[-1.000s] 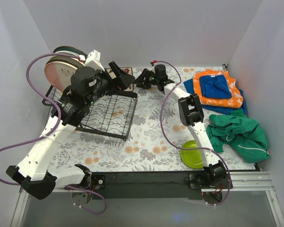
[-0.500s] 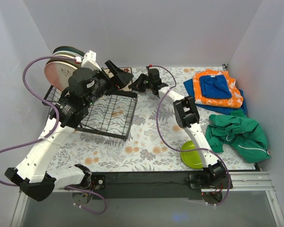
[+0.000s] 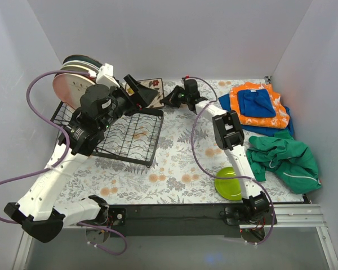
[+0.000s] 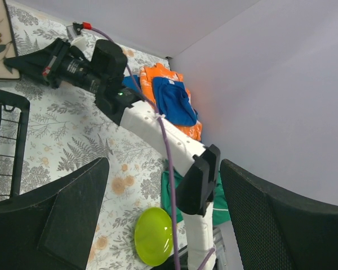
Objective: Load the plates into the dish rack
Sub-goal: Grab a plate with the right arm
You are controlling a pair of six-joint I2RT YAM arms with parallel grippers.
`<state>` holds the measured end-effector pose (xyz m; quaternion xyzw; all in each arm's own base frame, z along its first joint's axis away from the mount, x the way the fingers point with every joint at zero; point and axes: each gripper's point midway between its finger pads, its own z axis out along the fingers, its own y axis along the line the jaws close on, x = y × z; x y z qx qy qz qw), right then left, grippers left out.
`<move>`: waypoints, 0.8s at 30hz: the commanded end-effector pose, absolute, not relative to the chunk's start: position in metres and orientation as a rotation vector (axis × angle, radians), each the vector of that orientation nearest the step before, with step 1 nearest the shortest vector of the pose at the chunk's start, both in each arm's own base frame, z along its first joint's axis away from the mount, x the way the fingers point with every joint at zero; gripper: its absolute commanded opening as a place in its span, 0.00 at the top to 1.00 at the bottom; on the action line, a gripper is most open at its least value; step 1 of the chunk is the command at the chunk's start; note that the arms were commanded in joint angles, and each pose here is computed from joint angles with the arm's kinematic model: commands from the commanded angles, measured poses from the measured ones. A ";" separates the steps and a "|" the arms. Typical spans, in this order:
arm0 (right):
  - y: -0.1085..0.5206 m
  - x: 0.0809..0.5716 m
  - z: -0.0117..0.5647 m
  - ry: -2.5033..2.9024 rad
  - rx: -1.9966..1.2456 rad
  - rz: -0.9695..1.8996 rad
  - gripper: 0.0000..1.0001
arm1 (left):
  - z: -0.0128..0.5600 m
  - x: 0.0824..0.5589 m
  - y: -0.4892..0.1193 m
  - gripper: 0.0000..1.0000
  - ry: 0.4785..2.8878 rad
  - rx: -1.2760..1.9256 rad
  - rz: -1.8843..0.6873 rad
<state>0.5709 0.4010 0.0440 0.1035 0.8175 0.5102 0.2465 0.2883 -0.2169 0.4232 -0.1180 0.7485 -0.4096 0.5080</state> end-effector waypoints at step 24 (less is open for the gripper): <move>0.148 0.449 0.066 2.435 0.016 1.072 0.99 | 0.376 0.286 -0.263 0.21 1.888 -0.082 -1.148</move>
